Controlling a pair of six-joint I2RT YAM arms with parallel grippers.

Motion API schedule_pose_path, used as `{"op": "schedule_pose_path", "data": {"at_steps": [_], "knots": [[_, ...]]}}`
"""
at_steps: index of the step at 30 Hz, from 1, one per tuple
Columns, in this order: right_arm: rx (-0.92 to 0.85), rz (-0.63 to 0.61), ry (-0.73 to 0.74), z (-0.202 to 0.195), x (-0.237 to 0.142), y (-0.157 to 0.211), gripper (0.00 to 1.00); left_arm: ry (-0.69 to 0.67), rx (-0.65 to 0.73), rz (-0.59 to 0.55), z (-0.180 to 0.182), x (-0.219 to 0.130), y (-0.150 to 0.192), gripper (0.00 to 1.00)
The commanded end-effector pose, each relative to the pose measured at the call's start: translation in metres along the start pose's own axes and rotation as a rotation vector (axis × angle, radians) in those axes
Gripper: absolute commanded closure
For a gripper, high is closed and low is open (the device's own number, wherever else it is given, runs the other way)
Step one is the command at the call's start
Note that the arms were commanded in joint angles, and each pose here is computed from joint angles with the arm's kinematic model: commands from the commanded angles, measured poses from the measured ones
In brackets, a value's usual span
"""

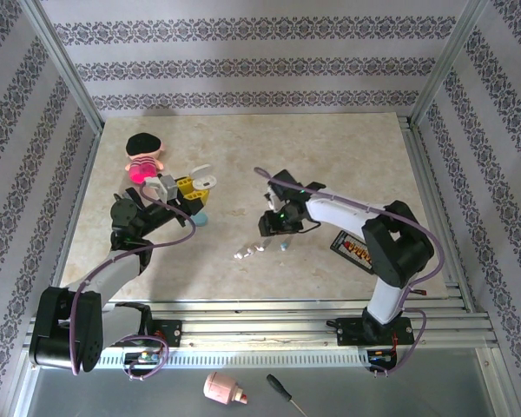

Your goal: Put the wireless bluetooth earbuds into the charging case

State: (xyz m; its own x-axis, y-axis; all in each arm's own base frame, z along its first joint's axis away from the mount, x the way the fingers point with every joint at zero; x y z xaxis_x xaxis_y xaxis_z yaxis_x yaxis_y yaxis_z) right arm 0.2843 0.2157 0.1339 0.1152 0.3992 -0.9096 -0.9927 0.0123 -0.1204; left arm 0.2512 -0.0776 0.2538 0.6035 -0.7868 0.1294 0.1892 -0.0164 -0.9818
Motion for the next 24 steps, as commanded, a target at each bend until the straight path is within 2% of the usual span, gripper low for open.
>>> {"op": "schedule_pose_path", "data": {"at_steps": [1,5,8,12,18,24], "knots": [[0.123,-0.076,0.053,-0.031,-0.016,-0.013,0.51,0.004,0.014,-0.006,-0.002,-0.004,-0.001,0.77],[0.192,-0.127,0.126,-0.062,-0.028,-0.026,0.53,0.006,0.011,0.003,-0.004,-0.005,-0.001,0.77],[0.287,-0.092,0.055,-0.076,-0.028,-0.033,0.54,0.01,0.01,0.01,-0.004,-0.006,-0.001,0.77],[0.329,-0.061,-0.012,-0.074,-0.019,-0.029,0.56,0.012,0.016,0.014,-0.005,-0.006,-0.002,0.77],[0.323,-0.051,-0.008,-0.067,-0.009,-0.022,0.56,0.02,0.015,0.023,-0.006,-0.006,-0.001,0.77],[0.323,-0.061,0.021,-0.071,0.001,-0.032,0.56,0.028,0.014,0.021,-0.006,-0.005,-0.003,0.77]]}}
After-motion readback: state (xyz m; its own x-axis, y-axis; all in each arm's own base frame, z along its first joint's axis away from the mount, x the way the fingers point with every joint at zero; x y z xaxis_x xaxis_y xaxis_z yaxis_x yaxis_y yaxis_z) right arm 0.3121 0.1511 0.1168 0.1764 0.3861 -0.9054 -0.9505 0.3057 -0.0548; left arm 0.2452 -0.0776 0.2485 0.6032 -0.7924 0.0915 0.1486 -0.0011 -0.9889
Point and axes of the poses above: each hand's point on the last joint's axis, 136 mm out from that joint toward the fingers, its own x axis out along the fingers, its own z axis along the line the jaws close on, y = z × x, the point moved 9 cm from there along -x, back along the fingers, and after that the axes turned 10 degrees about x, right-handed, at the moved point
